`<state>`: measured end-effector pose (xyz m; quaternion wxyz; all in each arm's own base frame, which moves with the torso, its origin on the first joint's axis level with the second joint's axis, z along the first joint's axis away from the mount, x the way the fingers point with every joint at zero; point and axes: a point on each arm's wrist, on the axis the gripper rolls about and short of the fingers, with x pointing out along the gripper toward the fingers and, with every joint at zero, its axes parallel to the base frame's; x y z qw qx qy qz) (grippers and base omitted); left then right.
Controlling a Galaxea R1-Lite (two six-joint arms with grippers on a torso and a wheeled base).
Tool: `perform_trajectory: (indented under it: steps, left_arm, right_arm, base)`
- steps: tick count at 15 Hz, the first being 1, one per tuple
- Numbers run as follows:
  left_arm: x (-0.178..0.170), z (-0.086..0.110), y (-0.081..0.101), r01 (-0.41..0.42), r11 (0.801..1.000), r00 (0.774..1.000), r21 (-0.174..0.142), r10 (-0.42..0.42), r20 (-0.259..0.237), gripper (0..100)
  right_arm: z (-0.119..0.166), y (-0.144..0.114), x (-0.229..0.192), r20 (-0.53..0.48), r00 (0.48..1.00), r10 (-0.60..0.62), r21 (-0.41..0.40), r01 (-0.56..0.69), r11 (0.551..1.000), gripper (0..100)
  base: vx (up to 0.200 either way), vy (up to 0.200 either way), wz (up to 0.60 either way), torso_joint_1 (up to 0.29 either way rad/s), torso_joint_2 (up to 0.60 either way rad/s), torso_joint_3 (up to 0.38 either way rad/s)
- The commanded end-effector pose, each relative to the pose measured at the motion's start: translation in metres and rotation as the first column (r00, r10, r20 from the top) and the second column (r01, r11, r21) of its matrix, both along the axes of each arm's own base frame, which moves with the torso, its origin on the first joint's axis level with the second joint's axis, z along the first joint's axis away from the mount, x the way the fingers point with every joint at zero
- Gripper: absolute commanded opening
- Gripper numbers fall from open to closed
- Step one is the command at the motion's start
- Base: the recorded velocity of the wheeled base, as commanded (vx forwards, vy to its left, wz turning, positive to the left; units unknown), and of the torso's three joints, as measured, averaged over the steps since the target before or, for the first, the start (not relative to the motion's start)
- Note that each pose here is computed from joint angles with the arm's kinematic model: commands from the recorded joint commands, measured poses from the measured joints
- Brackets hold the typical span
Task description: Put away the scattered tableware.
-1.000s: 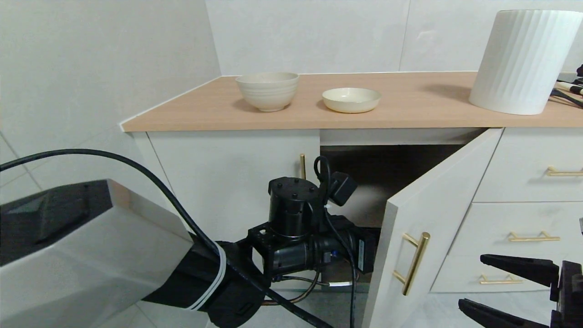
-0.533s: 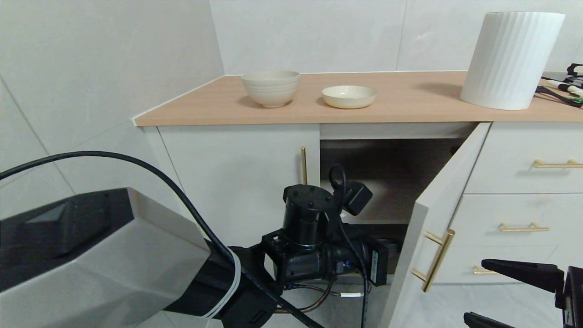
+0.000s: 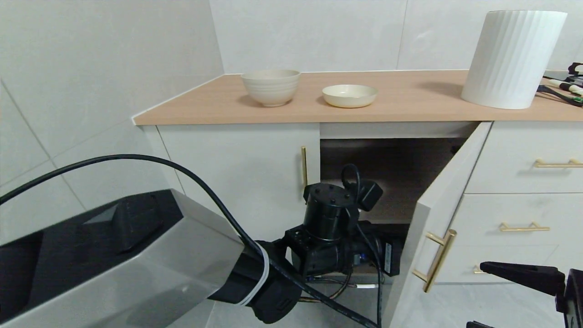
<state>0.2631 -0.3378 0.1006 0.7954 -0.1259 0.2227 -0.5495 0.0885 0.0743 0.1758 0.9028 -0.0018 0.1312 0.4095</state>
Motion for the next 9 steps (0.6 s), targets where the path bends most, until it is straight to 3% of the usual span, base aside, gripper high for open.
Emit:
perform_trajectory:
  steps: [1,2,3,4,5,6,8,9]
  left_arm:
    - [-0.044,0.018,-0.024,0.11,0.993,0.993,-0.053,-0.112,-0.039,0]
    - [-0.067,0.03,-0.033,0.163,0.983,0.984,-0.085,-0.168,-0.055,0]
    - [-0.067,0.03,-0.033,0.163,0.983,0.984,-0.085,-0.168,-0.055,0]
    - [-0.086,0.055,-0.032,0.207,0.967,0.973,-0.148,-0.219,-0.074,0]
    - [-0.074,0.064,-0.02,0.169,0.967,0.968,-0.19,-0.199,-0.153,0]
    - [-0.057,0.064,-0.009,0.122,0.971,0.967,-0.203,-0.163,-0.198,0]
    - [-0.031,0.059,0.024,0.014,0.984,0.973,-0.178,-0.055,-0.226,0]
    - [-0.013,0.061,0.059,-0.08,0.983,0.972,-0.164,0.04,-0.232,0]
  right_arm:
    - [0.005,0.002,-0.011,0.011,0.997,0.075,0.011,-0.075,0.997,100]
    - [0.007,0.001,-0.014,0.013,0.995,0.104,0.016,-0.104,0.994,100]
    - [0.007,0.001,-0.014,0.013,0.995,0.104,0.016,-0.104,0.994,100]
    - [0.011,-0.003,-0.021,0.033,0.98,0.198,0.058,-0.2,0.978,100]
    - [0.014,-0.005,-0.026,0.034,0.968,0.247,0.093,-0.249,0.964,100]
    - [0.015,-0.004,-0.024,0.028,0.969,0.246,0.093,-0.248,0.964,100]
    - [0.017,0.0,-0.019,0.017,0.972,0.236,0.085,-0.237,0.968,100]
    - [0.024,0.008,-0.01,0.011,0.98,0.198,0.073,-0.199,0.977,100]
  base:
    - [0.0,0.0,0.0,0.0,0.0,0.0]
    - [0.0,0.0,0.0,0.0,0.0,0.0]
    - [0.0,0.0,0.0,0.0,0.0,0.0]
    - [0.0,0.0,0.0,0.0,0.0,0.0]
    - [0.0,0.0,0.0,0.0,0.0,0.0]
    - [0.0,0.0,0.0,0.0,0.0,0.0]
    - [0.0,0.0,0.0,0.0,0.0,0.0]
    - [0.0,0.0,0.0,0.0,0.0,0.0]
